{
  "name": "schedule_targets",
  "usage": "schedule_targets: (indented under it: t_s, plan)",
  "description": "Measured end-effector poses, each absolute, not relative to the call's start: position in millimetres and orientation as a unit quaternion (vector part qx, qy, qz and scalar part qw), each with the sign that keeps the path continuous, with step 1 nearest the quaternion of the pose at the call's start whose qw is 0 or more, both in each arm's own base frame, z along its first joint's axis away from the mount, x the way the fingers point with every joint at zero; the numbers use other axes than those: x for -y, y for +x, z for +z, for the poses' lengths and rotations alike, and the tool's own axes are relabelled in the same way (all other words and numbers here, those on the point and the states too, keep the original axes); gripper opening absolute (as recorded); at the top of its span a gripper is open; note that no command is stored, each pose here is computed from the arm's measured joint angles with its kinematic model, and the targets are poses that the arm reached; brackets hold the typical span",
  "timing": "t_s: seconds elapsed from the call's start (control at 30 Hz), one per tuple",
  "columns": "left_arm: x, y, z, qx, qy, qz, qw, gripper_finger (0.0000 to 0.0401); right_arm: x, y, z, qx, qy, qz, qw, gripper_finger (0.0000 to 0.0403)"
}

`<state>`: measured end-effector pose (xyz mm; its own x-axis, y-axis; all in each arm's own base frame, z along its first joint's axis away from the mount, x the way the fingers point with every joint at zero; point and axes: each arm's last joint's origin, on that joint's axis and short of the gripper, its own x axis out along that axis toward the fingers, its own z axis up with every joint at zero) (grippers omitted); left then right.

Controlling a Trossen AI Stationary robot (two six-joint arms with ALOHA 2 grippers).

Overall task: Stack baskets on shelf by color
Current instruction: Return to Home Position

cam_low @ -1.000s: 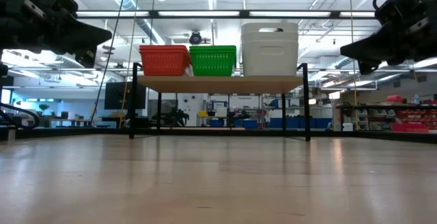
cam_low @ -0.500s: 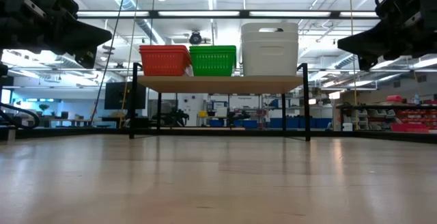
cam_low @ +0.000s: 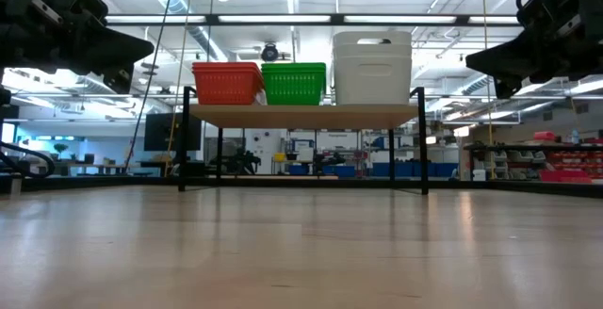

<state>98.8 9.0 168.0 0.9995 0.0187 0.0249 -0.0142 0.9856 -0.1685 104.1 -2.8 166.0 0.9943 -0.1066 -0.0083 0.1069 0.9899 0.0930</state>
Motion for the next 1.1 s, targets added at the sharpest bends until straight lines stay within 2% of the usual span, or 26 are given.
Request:
schedule_targets:
  t_s: [0.5,0.83,1.1]
  plan:
    - [-9.0,98.8,168.4,0.015,-0.084,0.008,0.996,0.0017,2.8,104.1,166.0,-0.002,0.047,-0.054,0.997,0.0013]
    - [-9.0,98.8,168.6,0.016,-0.084,0.008,0.996,0.0031,2.8,104.1,166.0,-0.002,0.047,-0.054,0.997,0.0015]
    - [-9.0,98.7,168.6,0.016,-0.084,0.009,0.996,0.0022,2.8,104.1,166.0,-0.002,0.047,-0.054,0.997,0.0016]
